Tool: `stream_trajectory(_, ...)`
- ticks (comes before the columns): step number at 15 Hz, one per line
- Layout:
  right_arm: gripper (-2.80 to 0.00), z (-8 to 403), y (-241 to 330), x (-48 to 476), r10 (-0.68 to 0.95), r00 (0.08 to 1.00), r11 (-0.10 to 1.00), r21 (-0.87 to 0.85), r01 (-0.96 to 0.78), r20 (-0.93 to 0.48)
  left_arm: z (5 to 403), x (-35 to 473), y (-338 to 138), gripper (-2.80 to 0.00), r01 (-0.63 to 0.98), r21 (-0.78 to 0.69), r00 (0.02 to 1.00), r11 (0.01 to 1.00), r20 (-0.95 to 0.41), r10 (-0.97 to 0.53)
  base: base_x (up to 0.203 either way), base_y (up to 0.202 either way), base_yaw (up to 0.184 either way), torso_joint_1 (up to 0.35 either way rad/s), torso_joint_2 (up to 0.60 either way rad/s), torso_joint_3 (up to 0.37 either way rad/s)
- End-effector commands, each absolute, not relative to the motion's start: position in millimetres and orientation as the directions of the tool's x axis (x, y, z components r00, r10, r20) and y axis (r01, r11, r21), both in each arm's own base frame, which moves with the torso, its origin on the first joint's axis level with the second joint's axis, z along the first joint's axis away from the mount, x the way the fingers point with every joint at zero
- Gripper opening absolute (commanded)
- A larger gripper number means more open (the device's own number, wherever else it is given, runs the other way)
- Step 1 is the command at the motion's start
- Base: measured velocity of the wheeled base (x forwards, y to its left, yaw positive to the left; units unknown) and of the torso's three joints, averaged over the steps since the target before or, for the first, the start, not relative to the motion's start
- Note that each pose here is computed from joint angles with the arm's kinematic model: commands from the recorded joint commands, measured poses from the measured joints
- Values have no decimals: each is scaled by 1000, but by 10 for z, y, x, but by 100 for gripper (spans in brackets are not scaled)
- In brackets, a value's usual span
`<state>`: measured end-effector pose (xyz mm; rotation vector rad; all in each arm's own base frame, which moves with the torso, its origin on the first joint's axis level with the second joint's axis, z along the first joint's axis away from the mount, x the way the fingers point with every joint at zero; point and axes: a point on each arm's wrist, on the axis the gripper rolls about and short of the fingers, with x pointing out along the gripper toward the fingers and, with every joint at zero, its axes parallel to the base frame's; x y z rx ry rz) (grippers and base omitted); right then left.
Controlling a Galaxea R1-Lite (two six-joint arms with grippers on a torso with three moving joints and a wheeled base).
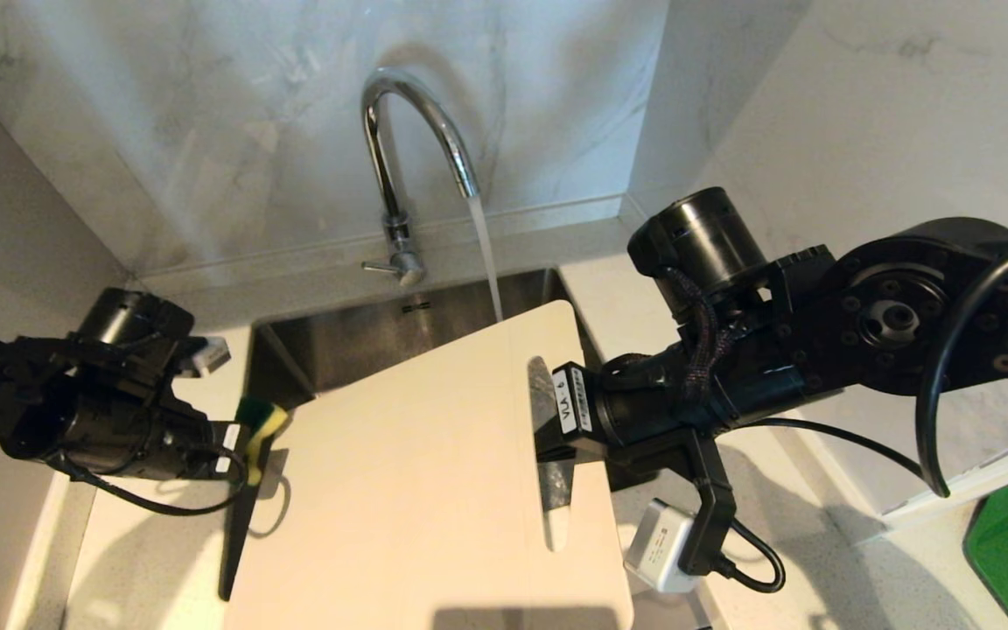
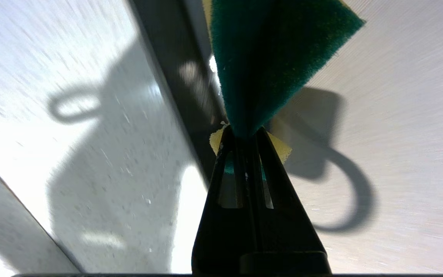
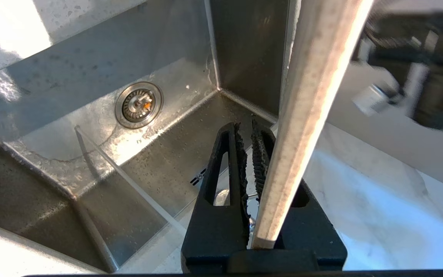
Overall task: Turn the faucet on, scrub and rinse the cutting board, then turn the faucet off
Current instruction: Scrub the cutting board underwater
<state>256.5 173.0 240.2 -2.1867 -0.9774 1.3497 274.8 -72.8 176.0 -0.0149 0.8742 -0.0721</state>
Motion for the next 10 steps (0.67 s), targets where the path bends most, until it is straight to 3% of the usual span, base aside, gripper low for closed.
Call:
stream_trajectory(1, -280, 2390, 1732, 2566, 731, 288, -681, -633, 368, -619, 2201, 2595, -746, -280, 83, -85, 746, 993, -656, -119, 0, 0, 0, 0, 0, 0)
stream_trajectory(3, -280, 2399, 1731, 2563, 732, 290, -680, -633, 369, -617, 2458, 2457, -926, -280, 141, -134, 775, 981, -602, -194, 0, 0, 0, 0, 0, 0)
stream_trajectory(6, -280, 2396, 1735, 2570, 733, 292, -679, -634, 370, -614, 2635, 2207, -1311, -280, 259, -181, 717, 949, -622, -315, 0, 0, 0, 0, 0, 0)
stream_trajectory(10, -280, 2434, 1717, 2542, 738, 301, -673, -635, 378, -603, 2451, 2359, -1872, -280, 302, -213, 618, 929, -698, -361, 0, 0, 0, 0, 0, 0)
